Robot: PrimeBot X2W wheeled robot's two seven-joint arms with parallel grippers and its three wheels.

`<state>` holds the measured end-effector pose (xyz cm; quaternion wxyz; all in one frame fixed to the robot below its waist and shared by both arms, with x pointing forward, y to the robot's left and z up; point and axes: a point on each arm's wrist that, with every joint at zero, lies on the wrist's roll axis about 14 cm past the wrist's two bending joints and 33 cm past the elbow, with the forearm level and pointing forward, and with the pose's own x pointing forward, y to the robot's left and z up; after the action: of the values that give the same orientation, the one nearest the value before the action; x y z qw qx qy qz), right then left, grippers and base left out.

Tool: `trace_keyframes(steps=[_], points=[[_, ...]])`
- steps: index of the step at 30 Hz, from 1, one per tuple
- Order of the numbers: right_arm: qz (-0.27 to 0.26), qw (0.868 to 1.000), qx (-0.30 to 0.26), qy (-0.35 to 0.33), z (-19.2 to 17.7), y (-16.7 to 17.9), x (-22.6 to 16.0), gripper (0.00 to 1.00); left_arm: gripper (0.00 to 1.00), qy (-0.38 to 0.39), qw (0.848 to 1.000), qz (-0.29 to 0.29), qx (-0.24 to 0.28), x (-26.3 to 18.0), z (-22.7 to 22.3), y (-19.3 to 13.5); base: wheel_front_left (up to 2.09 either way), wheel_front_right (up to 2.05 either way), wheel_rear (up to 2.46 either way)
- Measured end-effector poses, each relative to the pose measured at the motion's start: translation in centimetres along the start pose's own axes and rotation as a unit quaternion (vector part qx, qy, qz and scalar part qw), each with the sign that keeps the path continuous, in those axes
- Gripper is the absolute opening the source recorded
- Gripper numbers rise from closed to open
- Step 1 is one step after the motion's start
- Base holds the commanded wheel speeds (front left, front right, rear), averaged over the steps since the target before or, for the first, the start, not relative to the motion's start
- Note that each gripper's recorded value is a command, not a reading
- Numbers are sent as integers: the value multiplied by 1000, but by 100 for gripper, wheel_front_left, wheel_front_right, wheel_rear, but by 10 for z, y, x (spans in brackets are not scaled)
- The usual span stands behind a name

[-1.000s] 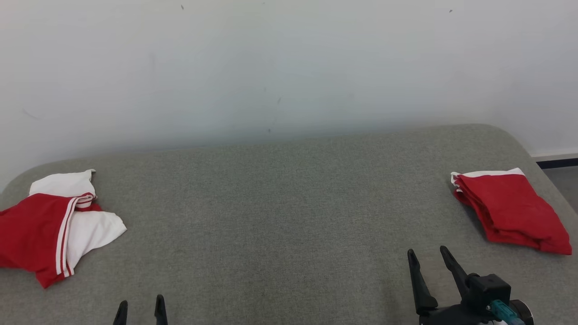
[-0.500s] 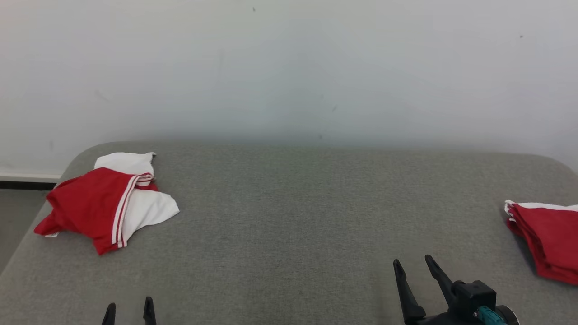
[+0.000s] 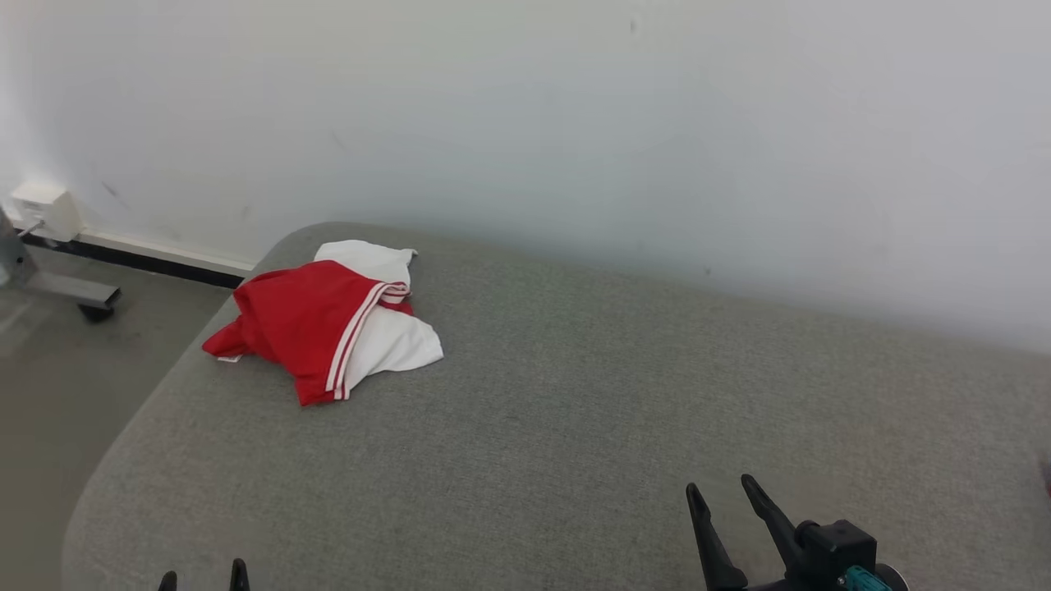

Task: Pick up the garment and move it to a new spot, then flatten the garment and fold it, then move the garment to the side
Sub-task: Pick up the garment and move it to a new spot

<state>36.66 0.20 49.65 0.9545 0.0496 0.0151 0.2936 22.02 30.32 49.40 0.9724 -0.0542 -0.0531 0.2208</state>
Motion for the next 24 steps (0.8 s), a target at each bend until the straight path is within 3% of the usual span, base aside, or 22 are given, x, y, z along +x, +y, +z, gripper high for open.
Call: trace_keyframes(steps=[10,24], points=[[47,999,-5,6,-3,28,17,100,100,-3,999,46,0,-17,1,28,0,0,0],[42,999,-6,15,-10,23,18,100,100,24,999,40,-17,-1,-7,23,0,0,0]])
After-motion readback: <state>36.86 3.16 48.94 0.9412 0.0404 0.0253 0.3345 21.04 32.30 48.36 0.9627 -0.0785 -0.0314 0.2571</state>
